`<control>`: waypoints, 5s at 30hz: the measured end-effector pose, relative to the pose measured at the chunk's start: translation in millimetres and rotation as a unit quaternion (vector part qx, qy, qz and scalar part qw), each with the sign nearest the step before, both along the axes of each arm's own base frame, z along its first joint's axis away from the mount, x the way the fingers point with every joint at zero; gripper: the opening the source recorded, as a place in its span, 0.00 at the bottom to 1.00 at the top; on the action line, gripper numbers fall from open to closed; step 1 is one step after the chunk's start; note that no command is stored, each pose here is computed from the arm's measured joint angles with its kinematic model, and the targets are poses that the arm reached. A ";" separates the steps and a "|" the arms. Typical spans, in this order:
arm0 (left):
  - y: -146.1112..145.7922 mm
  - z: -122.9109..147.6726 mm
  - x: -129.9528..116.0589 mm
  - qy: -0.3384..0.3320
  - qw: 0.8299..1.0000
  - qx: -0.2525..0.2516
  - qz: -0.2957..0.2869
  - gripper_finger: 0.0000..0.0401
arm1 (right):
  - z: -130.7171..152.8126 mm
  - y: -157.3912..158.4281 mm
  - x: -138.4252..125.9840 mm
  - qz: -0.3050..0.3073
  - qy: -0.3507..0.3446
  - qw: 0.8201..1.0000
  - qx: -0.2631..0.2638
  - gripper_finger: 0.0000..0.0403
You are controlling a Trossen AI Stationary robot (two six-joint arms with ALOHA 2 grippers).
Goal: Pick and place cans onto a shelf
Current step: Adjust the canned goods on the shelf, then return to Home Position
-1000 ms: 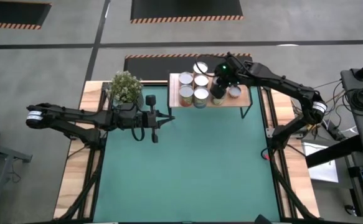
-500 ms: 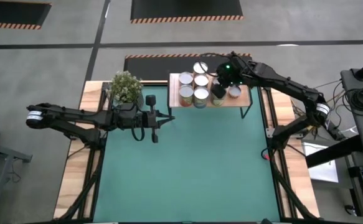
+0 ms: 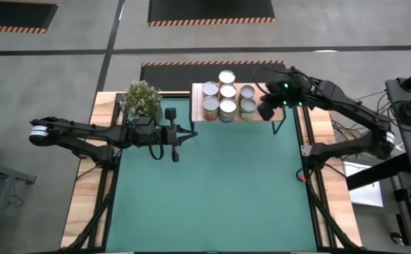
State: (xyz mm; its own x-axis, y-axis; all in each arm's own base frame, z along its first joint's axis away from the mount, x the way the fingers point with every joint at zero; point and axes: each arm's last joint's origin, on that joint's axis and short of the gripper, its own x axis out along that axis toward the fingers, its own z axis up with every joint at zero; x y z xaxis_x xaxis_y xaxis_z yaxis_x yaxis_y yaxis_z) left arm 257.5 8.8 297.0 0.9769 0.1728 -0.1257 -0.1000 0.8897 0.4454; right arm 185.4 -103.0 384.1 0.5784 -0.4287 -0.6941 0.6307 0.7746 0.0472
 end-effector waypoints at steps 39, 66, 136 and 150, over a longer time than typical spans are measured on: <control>0.0 0.0 0.1 0.000 1.000 0.003 0.000 0.00 | -103.6 -8.0 -17.8 -0.103 0.039 0.994 -0.013 0.02; 0.0 0.1 0.1 0.000 1.000 0.004 -0.001 0.00 | -106.1 -7.2 -19.2 -0.100 0.055 0.993 -0.010 0.02; -5.1 -17.6 -107.0 -0.078 0.994 -0.059 -0.055 0.00 | -117.9 59.4 -71.7 0.249 -0.259 0.905 -0.227 0.02; -5.8 -50.7 -151.7 -0.152 0.981 -0.108 -0.059 0.00 | -138.4 70.6 -96.8 0.250 -0.297 0.876 -0.286 0.02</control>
State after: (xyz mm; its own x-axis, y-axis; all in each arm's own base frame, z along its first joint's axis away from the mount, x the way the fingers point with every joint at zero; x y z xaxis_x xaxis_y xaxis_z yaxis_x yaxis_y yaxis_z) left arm 105.8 2.9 246.3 0.9867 0.0569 0.1526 -0.0888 0.9734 0.2114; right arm 88.7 -32.4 245.7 0.9795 -0.1975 0.0386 0.2010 0.9510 -0.2348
